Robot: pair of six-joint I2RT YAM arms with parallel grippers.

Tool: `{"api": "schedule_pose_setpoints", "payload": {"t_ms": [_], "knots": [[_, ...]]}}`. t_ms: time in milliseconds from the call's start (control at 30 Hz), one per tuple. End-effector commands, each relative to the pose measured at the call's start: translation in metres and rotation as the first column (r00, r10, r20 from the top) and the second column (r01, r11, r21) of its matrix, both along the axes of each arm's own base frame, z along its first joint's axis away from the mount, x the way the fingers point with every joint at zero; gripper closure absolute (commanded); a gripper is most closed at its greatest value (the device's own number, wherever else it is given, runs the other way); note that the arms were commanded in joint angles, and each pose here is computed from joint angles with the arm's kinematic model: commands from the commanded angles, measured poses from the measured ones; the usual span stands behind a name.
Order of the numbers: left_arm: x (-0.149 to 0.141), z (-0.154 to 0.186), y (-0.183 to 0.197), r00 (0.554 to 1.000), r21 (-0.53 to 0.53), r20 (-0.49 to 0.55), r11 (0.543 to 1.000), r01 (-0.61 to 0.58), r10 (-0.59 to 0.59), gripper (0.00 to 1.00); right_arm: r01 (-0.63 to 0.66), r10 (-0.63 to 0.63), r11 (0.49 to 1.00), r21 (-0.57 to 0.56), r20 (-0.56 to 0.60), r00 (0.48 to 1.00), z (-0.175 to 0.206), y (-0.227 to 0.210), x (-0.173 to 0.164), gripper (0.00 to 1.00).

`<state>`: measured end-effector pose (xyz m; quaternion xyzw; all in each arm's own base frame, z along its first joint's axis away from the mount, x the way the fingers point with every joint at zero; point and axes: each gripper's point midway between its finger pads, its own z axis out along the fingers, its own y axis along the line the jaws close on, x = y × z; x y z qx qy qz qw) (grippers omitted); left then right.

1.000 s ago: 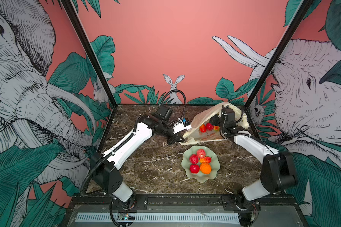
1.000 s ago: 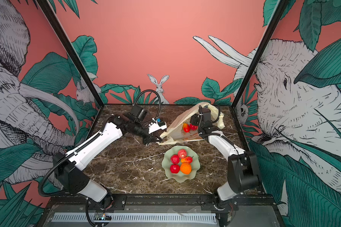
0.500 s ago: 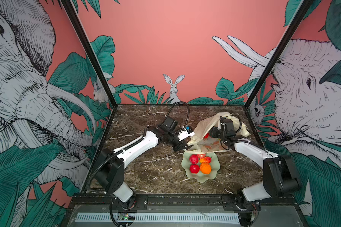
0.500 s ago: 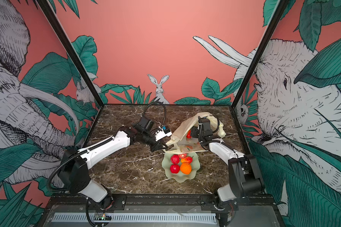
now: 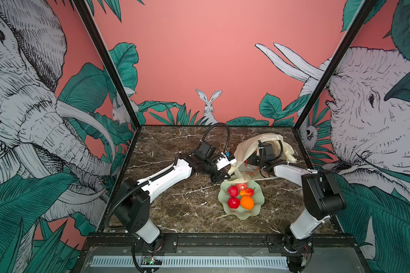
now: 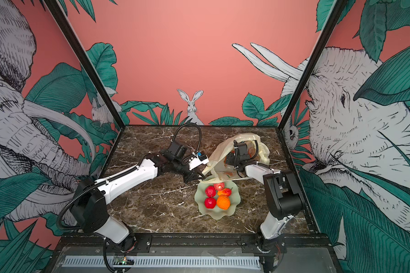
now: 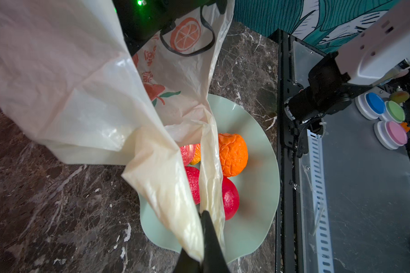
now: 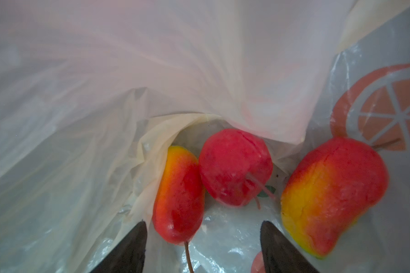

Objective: Take fruits out of the plastic bag
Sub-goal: Take out the fake fruit from the plastic bag.

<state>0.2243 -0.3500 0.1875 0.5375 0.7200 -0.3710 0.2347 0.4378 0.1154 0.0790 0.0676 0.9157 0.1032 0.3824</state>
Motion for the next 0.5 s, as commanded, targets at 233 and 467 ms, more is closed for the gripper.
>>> {"api": "schedule_pose_setpoints", "payload": {"t_ms": [233, 467], "knots": [[-0.010, -0.009, -0.006, 0.999, -0.007, -0.045, 1.000, 0.027, -0.027, 1.00, 0.059, -0.060, 0.997, 0.055, 0.018, 0.998, -0.005, 0.009, 0.030, 0.25], [-0.010, -0.009, -0.008, 0.998, -0.007, -0.047, 0.999, 0.031, -0.032, 1.00, 0.104, -0.104, 0.995, 0.006, 0.036, 0.994, 0.004, -0.004, 0.035, 0.26]]}}
